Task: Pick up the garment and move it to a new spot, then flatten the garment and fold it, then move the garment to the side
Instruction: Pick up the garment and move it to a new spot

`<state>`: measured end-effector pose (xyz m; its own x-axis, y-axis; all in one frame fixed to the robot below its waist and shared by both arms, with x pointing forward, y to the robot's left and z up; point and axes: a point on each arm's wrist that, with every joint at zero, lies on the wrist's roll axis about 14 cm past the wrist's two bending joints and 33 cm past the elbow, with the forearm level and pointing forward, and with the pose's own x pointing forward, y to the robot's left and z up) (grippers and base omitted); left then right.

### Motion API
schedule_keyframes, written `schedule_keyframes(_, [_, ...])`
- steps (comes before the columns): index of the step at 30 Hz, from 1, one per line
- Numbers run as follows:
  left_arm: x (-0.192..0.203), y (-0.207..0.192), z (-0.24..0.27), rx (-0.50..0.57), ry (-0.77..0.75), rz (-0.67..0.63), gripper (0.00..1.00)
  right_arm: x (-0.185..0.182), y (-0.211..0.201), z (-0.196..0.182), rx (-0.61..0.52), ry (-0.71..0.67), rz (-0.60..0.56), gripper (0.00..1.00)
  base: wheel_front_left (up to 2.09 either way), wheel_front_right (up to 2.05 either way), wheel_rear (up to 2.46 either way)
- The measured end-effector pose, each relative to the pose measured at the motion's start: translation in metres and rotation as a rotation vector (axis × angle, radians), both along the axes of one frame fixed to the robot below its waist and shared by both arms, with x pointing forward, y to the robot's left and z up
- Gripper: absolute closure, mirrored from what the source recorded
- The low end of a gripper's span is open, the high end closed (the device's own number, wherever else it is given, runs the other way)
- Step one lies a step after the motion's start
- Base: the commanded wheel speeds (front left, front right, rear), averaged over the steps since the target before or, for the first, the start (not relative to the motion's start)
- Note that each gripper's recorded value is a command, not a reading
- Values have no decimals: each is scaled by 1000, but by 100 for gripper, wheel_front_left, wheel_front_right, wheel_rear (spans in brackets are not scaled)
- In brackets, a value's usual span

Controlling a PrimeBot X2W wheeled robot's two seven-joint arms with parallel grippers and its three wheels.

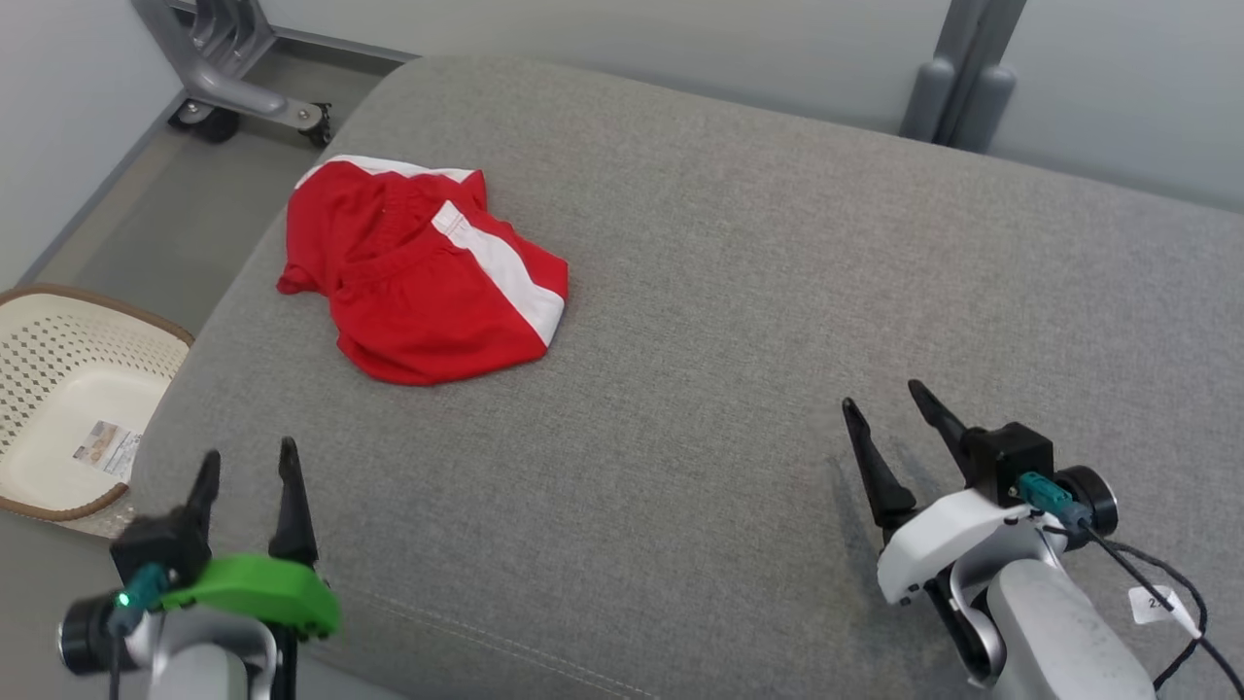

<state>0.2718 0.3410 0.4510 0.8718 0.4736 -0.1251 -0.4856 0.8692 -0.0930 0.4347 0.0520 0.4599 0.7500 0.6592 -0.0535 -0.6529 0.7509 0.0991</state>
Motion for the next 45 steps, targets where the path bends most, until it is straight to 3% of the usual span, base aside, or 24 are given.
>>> schedule_keyframes(9, [94, 39, 32, 120, 20, -95, 0, 45, -22, -11, -35, -41, -34, 0, 0, 0, 0])
schedule_keyframes(20, [162, 37, -34, -18, 198, -161, 0, 81, -77, -36, -48, -35, -166, 0, 0, 0, 0])
schedule_keyframes(30, [170, 29, -116, -189, 420, -96, 0, 93, -123, -54, -89, -40, -267, 0, 0, 0, 0])
schedule_keyframes(31, [173, 27, -121, -211, 429, -82, 59, 93, -127, -55, -92, -38, -276, 0, 0, 0, 0])
schedule_keyframes(32, [176, 25, -125, -222, 438, -81, 100, 93, -132, -58, -99, -35, -286, 0, 0, 0, 0])
schedule_keyframes(36, [187, 17, -136, -235, 459, -94, 100, 93, -146, -64, -111, -24, -321, 0, 0, 0, 0])
schedule_keyframes(40, [197, 8, -127, -147, 449, -169, 100, 92, -149, -59, -99, -23, -344, 0, 0, 0, 0])
schedule_keyframes(45, [232, -55, -95, -132, 302, -365, 100, 83, -141, -45, -59, -21, -348, 0, 0, 0, 0])
